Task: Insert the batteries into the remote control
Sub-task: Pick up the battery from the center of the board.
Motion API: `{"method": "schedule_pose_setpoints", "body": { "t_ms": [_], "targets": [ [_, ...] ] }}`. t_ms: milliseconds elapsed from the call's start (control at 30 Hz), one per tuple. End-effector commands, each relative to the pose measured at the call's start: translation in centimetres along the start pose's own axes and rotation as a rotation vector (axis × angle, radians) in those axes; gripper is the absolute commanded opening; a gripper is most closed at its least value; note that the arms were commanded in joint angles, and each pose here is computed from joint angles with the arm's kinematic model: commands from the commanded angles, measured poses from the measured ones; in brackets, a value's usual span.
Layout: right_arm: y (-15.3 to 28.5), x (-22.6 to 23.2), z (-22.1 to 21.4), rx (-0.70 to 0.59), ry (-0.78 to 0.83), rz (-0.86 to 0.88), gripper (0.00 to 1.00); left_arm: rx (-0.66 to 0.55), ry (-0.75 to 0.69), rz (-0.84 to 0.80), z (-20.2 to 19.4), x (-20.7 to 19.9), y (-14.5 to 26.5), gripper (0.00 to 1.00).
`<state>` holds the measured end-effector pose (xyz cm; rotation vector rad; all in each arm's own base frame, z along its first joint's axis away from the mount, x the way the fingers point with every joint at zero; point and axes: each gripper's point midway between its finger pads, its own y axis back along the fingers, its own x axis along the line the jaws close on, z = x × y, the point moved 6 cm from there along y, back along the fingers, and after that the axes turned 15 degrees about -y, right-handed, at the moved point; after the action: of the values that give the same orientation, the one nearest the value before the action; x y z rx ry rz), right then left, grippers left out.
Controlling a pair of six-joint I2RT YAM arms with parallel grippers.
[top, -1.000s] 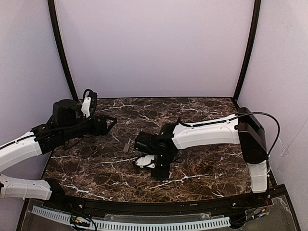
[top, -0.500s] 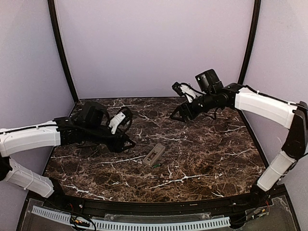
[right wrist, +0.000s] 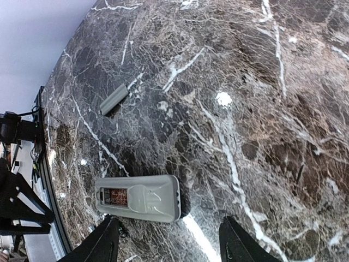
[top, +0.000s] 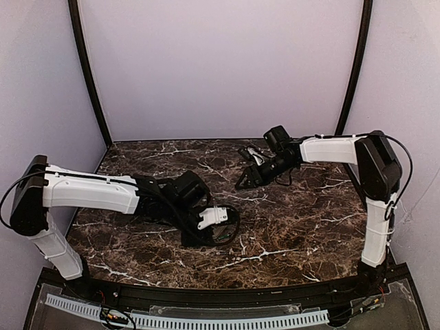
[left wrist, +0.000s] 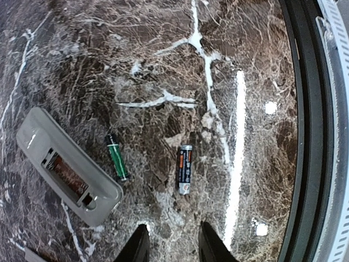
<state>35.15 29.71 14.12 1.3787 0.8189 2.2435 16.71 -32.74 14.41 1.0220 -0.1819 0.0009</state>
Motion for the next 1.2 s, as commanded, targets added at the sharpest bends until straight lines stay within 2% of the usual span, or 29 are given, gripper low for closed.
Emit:
{"method": "schedule_pose_setpoints", "body": {
  "t_ms": [0,233,667,867,1000,1167],
  "targets": [
    [-0.8,0.8,1.7,-0.012,0.028,0.117,0.61,0.104,-0.113,-0.025,-0.2,-0.4,-1.7,0.31],
    [-2.8,-0.2,1.4,0.044,-0.003,0.193,0.52,0.125,-0.184,-0.032,0.7,-0.6,-4.3,0.27],
    [-4.3,-0.9,0.8,0.083,-0.039,0.24,0.49,0.131,-0.225,-0.107,1.3,-1.4,-6.8,0.26],
    [-4.9,-0.8,0.0,0.106,-0.044,0.239,0.45,0.151,-0.219,-0.125,0.9,-1.8,-7.3,0.23],
    [-5.1,-1.1,-0.8,0.119,-0.059,0.227,0.44,0.171,-0.211,-0.124,0.6,-1.9,-7.6,0.18],
    [-5.2,-1.6,-1.8,0.129,-0.069,0.199,0.42,0.195,-0.173,-0.116,0.4,-1.9,-7.7,0.06]
  ]
}}
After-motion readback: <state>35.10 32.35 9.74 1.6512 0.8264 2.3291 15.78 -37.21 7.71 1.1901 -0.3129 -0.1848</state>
